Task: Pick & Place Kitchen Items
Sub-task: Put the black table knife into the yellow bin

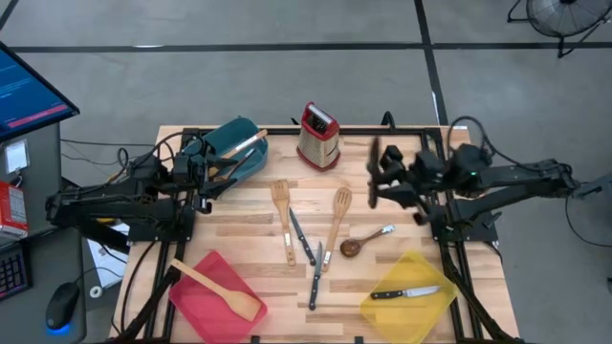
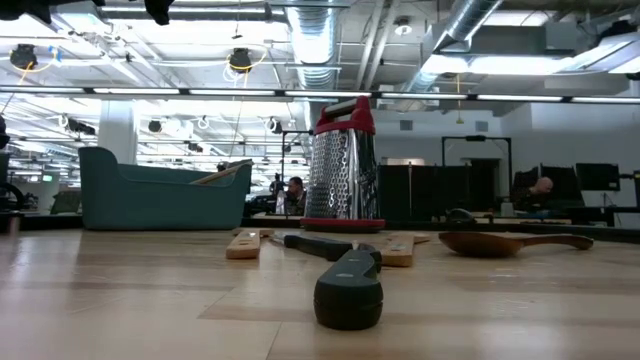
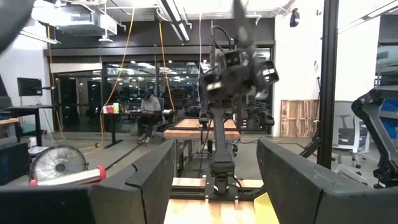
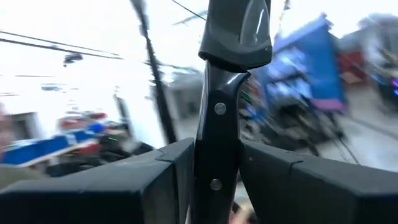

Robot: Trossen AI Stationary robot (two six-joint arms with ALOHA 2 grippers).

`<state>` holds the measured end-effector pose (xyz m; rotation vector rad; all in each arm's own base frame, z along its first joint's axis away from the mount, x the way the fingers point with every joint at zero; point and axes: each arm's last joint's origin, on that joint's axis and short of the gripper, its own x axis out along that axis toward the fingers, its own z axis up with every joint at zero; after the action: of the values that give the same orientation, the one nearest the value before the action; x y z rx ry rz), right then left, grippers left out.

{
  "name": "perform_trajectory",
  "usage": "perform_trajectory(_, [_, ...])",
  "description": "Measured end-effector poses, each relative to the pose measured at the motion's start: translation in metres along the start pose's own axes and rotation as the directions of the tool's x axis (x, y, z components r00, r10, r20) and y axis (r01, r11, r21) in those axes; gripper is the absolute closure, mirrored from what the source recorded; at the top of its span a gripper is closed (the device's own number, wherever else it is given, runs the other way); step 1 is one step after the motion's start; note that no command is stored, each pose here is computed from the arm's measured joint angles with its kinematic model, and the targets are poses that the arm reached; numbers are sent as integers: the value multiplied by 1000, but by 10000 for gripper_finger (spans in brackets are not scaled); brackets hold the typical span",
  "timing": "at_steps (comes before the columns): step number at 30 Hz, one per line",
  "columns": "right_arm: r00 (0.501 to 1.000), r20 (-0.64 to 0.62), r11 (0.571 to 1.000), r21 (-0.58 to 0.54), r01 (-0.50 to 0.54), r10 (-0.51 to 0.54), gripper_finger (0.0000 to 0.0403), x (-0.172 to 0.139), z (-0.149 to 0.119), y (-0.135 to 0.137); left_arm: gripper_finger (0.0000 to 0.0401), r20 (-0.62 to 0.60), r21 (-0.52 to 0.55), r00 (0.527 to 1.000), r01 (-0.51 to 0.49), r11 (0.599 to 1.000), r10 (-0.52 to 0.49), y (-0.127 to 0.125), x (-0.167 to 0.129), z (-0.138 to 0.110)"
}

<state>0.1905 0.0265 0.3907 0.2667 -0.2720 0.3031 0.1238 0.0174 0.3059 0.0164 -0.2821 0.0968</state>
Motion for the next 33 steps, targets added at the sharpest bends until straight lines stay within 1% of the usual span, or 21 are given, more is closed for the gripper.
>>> perform_trajectory(4, [978,72,979,-71,-192,197,285,-1,9,14,190,0,5,1000,0,1000,0,0,0,0])
perform_trajectory(7, [953,123,959,-96,-265,276,285,-2,15,19,190,0,6,1000,0,1000,0,0,0,0])
perform_trajectory(10, [941,144,950,-112,-292,307,285,-3,18,21,190,0,6,1000,0,1000,0,0,0,0])
perform_trajectory(16, [940,145,948,-115,-295,310,285,-3,18,21,190,0,7,1000,0,1000,0,0,0,0])
perform_trajectory(17, [942,142,950,-114,-290,304,285,-3,17,20,190,0,7,1000,0,1000,0,0,0,0])
perform_trajectory(19, [965,116,969,-111,-222,234,285,-1,13,17,190,0,7,1000,0,1000,0,0,0,0])
perform_trajectory(21, [992,78,991,-103,-88,96,285,0,7,12,190,0,7,1000,0,1000,0,0,0,0])
perform_trajectory(22, [998,65,994,-106,4,3,285,1,4,8,190,0,7,1000,0,1000,0,0,0,0])
perform_trajectory(23, [994,57,988,-113,101,-95,285,1,2,5,190,0,7,1000,0,1000,0,0,0,0])
perform_trajectory(24, [980,51,972,-127,196,-191,285,1,0,2,190,0,7,1000,0,1000,0,0,0,0])
perform_trajectory(25, [956,47,944,-146,295,-291,285,1,-3,-2,190,0,7,1000,0,1000,0,0,0,0])
perform_trajectory(27, [880,41,861,-190,472,-473,284,1,-9,-10,190,0,7,1000,0,1000,0,0,0,0])
perform_trajectory(28, [828,43,804,-214,555,-560,284,1,-12,-15,190,0,7,1000,-1,1000,1,0,0,0])
perform_trajectory(30, [721,69,688,-247,682,-690,284,1,-15,-23,190,1,7,1000,-10,1000,10,0,0,0])
perform_trajectory(31, [657,87,618,-267,740,-749,284,1,-16,-27,190,1,7,1000,-17,1000,17,0,0,0])
perform_trajectory(33, [531,116,475,-318,821,-839,284,1,-19,-36,190,1,7,1000,-28,1000,27,1,0,0])
